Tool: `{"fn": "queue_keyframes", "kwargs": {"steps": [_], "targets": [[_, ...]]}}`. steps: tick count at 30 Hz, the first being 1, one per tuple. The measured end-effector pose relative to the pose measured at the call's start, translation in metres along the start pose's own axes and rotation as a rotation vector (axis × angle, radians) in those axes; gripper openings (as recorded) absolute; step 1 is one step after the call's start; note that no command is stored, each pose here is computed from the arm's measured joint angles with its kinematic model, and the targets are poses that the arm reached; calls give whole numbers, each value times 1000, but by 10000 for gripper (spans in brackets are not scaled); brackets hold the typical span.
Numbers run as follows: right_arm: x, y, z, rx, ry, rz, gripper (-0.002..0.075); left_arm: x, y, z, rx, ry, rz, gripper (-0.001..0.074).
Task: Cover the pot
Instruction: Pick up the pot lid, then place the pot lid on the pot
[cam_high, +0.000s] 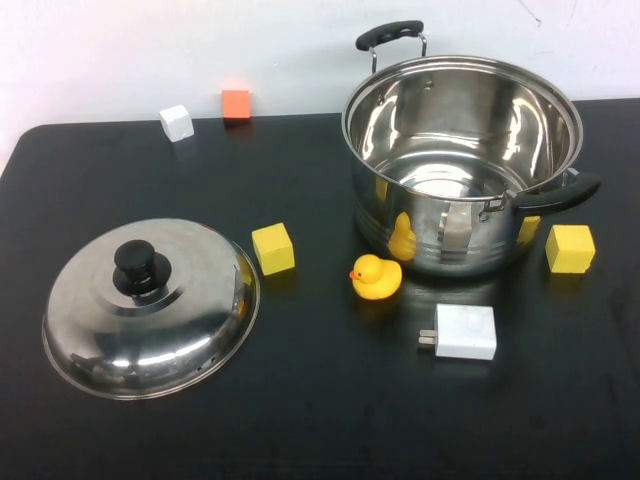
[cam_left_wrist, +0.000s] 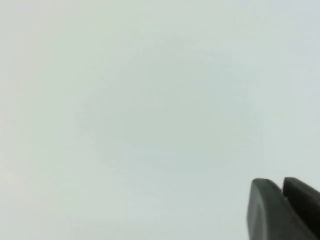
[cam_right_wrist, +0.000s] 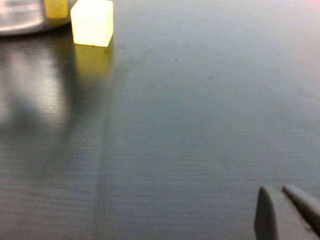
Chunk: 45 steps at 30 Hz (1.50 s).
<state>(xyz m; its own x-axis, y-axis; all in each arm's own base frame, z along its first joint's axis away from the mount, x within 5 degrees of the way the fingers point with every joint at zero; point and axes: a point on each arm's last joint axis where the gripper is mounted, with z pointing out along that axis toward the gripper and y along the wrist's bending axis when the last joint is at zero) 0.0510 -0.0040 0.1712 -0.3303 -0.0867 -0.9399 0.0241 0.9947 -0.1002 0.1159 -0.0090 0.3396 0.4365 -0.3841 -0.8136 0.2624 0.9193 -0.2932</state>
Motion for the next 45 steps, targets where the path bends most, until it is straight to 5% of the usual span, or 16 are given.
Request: {"fn": "queue_keyframes", "kwargs": {"steps": [2, 9, 13, 22, 28, 32, 40, 45], "targets": [[0, 0, 0, 0, 0, 0, -2, 21, 1, 17, 58, 92, 64, 78], [0, 0, 0, 0, 0, 0, -2, 89, 3, 58, 287, 478, 260, 514], [0, 0, 0, 0, 0, 0, -2, 112, 16, 74, 235, 631, 274, 584], [0, 0, 0, 0, 0, 0, -2, 164, 40, 75, 153, 840, 223, 594], [0, 0, 0, 0, 0, 0, -2, 186, 51, 72, 83, 910, 147, 495], [0, 0, 0, 0, 0, 0, -2, 187, 53, 75, 57, 900, 116, 335], [0, 0, 0, 0, 0, 0, -2, 171, 49, 89, -6, 861, 9, 334], [0, 0, 0, 0, 0, 0, -2, 126, 28, 135, 54, 758, -75, 334]]}}
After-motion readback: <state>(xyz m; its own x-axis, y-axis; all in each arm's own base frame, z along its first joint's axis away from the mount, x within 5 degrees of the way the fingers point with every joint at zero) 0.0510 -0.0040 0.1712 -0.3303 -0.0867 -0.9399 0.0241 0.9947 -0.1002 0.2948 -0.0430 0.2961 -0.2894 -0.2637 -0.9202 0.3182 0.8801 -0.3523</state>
